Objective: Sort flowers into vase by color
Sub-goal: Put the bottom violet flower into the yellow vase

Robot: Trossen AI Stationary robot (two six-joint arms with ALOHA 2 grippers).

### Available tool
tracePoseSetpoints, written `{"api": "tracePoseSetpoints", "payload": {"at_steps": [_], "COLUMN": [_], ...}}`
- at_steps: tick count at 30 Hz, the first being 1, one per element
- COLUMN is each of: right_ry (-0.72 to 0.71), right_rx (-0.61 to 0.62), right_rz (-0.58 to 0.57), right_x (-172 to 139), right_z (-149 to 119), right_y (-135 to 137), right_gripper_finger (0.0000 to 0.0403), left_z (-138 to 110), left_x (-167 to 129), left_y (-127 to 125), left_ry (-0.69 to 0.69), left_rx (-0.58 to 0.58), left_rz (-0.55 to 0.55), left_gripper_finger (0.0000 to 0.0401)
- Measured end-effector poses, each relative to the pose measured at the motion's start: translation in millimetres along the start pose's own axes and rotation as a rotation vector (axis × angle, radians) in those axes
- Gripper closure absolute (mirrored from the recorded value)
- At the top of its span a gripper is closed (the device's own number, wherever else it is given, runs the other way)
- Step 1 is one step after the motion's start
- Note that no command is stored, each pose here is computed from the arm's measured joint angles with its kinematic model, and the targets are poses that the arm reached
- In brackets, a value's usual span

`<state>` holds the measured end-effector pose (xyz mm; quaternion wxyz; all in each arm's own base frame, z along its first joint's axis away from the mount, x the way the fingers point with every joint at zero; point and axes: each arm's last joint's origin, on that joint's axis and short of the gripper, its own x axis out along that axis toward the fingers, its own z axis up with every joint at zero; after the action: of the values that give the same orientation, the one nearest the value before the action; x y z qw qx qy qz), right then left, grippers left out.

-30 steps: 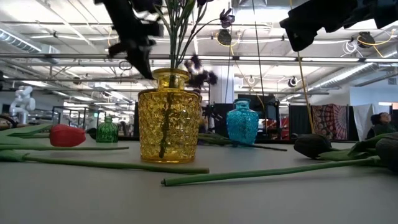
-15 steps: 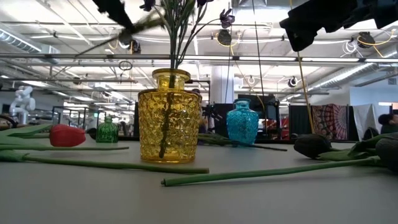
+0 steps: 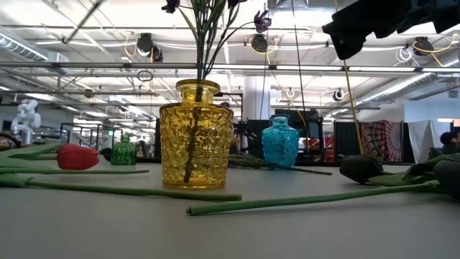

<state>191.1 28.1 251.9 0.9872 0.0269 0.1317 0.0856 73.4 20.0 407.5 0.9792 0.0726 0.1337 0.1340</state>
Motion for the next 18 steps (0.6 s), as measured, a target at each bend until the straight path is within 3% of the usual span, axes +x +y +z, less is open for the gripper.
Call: {"api": "tracePoseSetpoints", "payload": {"at_steps": [5, 18], "right_ry": [-0.003, -0.003], "right_rx": [0.000, 0.000], "right_rz": [-0.051, -0.050], "right_x": [0, 0], "right_z": [0, 0], "right_y": [-2, -2], "right_gripper_finger": [0.0300, 0.0300], "left_z": [-25, -86], "left_x": [-6, 18], "left_y": [-9, -28], "left_ry": [-0.060, -0.237], "left_rx": [-0.066, -0.144], "left_rz": [-0.127, -0.248], "left_gripper_finger": [0.0399, 0.0399]}}
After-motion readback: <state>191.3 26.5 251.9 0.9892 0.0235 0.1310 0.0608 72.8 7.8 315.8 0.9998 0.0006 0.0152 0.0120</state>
